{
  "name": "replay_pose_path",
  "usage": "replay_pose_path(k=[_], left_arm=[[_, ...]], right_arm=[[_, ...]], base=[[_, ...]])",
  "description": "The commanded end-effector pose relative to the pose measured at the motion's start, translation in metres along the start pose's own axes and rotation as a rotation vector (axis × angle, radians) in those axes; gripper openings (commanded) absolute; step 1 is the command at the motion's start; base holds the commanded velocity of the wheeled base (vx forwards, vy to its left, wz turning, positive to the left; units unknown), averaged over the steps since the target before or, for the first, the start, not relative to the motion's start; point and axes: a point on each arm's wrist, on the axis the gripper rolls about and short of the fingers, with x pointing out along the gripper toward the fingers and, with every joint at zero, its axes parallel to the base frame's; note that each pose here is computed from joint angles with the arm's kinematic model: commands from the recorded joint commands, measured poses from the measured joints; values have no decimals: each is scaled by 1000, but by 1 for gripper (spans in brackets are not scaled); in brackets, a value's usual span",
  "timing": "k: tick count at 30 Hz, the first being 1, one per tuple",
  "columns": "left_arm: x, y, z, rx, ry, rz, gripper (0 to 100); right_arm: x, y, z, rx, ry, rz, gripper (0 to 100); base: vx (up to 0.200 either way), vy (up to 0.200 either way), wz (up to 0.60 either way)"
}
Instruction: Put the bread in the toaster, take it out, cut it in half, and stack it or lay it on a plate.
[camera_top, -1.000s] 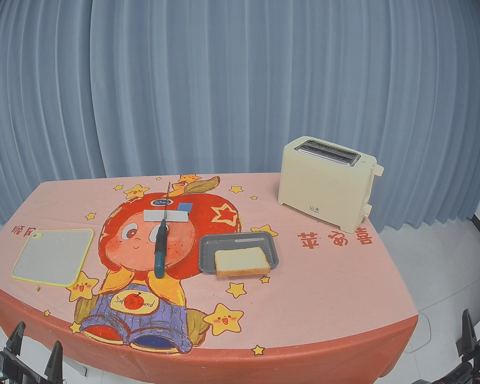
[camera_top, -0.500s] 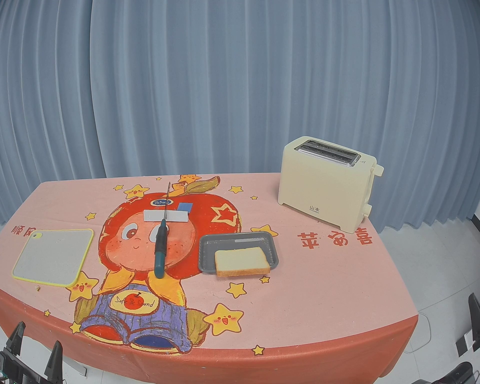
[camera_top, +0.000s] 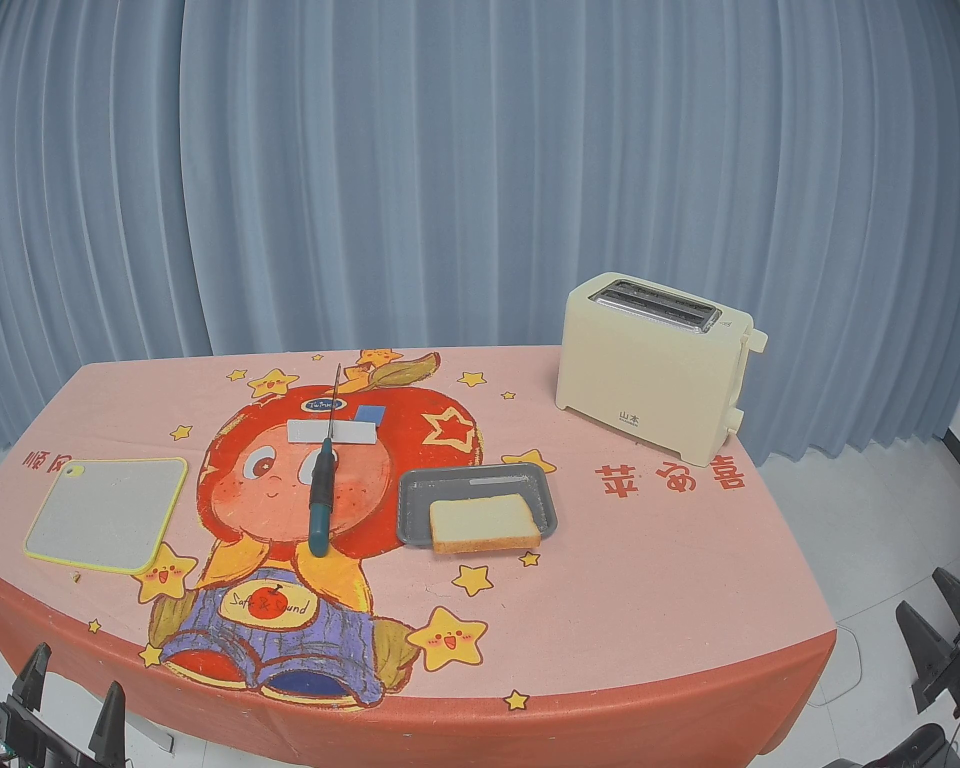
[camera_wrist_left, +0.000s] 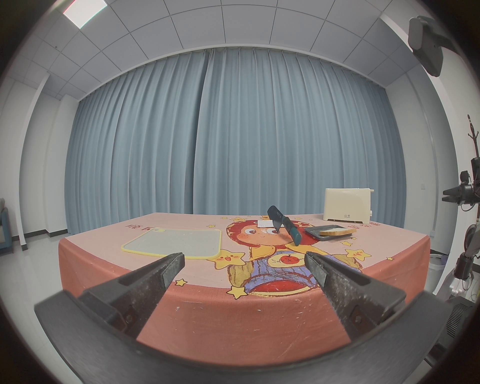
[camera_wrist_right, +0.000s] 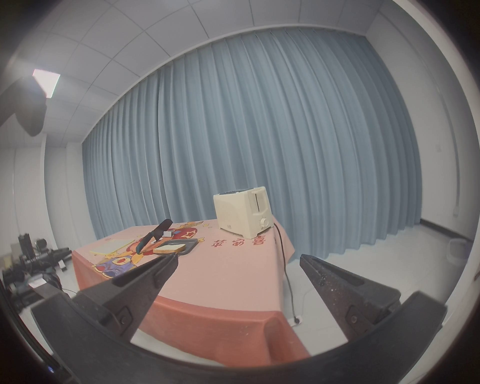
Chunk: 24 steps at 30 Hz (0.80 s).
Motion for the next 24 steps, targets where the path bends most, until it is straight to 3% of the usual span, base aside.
replay_pose_path(k=[1, 2, 4, 7, 10, 16, 19, 22, 23, 24], left_arm=[[0, 0, -5, -1, 4, 0, 100], [0, 0, -5, -1, 4, 0, 100], [0, 0, -5, 0, 4, 0, 100], [0, 0, -5, 0, 4, 0, 100], [0, 0, -5, 0, 4, 0, 100], [0, 0, -5, 0, 4, 0, 100], [0, 0, -5, -1, 4, 0, 100], [0, 0, -5, 0, 4, 0, 100], [0, 0, -5, 0, 4, 0, 100], [0, 0, -5, 0, 4, 0, 100]], right_arm=[[9, -1, -3, 71, 85, 35, 100], [9, -1, -3, 71, 85, 35, 100], [11, 0, 0, 155, 113, 73, 100], [13, 1, 1, 224, 140, 106, 100], [14, 1, -2, 253, 165, 125, 100], [18, 3, -4, 357, 237, 172, 100], [24, 5, -4, 434, 305, 187, 100], [26, 5, -4, 455, 330, 191, 100], [31, 8, -4, 495, 381, 206, 100], [33, 9, -4, 506, 401, 216, 100]], base=[[0, 0, 0], [0, 0, 0], [0, 0, 0], [0, 0, 0], [0, 0, 0], [0, 0, 0], [0, 0, 0], [0, 0, 0], [0, 0, 0], [0, 0, 0]])
